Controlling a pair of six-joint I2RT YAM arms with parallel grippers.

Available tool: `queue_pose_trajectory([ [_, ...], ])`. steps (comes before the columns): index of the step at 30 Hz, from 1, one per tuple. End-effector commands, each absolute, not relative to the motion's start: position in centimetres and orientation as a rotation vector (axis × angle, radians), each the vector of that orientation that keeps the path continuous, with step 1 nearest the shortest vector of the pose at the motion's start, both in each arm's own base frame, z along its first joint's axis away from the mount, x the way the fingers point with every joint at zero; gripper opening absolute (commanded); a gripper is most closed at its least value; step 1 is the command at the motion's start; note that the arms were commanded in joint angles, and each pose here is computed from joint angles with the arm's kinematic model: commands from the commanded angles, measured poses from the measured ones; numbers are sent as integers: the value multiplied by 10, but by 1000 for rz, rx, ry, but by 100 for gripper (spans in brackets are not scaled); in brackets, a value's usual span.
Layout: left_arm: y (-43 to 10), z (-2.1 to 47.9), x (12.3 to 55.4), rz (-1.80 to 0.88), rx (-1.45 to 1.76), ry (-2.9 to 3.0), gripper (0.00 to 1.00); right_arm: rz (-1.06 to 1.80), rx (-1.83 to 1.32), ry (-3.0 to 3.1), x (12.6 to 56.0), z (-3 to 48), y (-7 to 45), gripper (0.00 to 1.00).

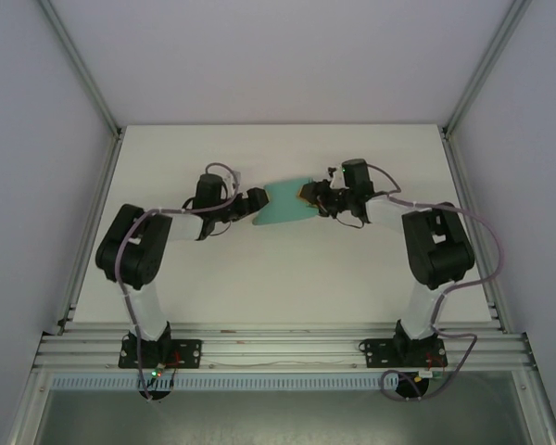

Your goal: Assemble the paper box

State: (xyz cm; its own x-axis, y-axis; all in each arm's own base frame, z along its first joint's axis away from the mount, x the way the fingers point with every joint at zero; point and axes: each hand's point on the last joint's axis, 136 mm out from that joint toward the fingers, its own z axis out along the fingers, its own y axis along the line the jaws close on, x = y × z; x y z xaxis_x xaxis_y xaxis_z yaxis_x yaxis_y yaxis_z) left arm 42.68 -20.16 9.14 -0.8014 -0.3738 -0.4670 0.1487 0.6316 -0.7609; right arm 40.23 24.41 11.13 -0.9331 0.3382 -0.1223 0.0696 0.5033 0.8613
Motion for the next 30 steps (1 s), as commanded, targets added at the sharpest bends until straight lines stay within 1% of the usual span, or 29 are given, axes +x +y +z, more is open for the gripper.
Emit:
queue_pose_trajectory([
  [1, -197, 138, 423, -907, 115, 2162, 100, 1364, 501, 2540, 391, 125, 234, 41],
  [4, -206, 170, 398, -758, 449, 2098, 100, 1386, 660, 2650, 375, 127, 229, 42],
  [6, -220, 180, 371, -620, 738, 2036, 100, 1408, 774, 2703, 365, 129, 227, 42],
  [9, -240, 168, 330, -381, 1152, 1952, 100, 1397, 892, 2834, 348, 133, 225, 41],
  [11, -249, 160, 314, -260, 1316, 1907, 99, 1382, 931, 2904, 338, 137, 225, 42],
  [12, -252, 159, 311, -212, 1349, 1880, 100, 1388, 947, 2918, 336, 139, 225, 44],
  [14, -255, 158, 313, -171, 1368, 1845, 100, 1412, 984, 2923, 333, 144, 226, 45],
  [18, -258, 150, 316, -130, 1407, 1847, 100, 1471, 1071, 2933, 327, 154, 230, 43],
  [19, -257, 147, 321, -96, 1400, 1852, 100, 1487, 1076, 2936, 326, 156, 231, 41],
  [23, -253, 133, 337, 42, 1394, 1883, 100, 1494, 1130, 2963, 315, 161, 230, 39],
  [27, -262, 125, 337, 51, 1444, 1869, 100, 1542, 1187, 2938, 317, 164, 233, 40],
  [30, -262, 126, 347, 97, 1412, 1855, 99, 1556, 1175, 2973, 312, 166, 234, 39],
])
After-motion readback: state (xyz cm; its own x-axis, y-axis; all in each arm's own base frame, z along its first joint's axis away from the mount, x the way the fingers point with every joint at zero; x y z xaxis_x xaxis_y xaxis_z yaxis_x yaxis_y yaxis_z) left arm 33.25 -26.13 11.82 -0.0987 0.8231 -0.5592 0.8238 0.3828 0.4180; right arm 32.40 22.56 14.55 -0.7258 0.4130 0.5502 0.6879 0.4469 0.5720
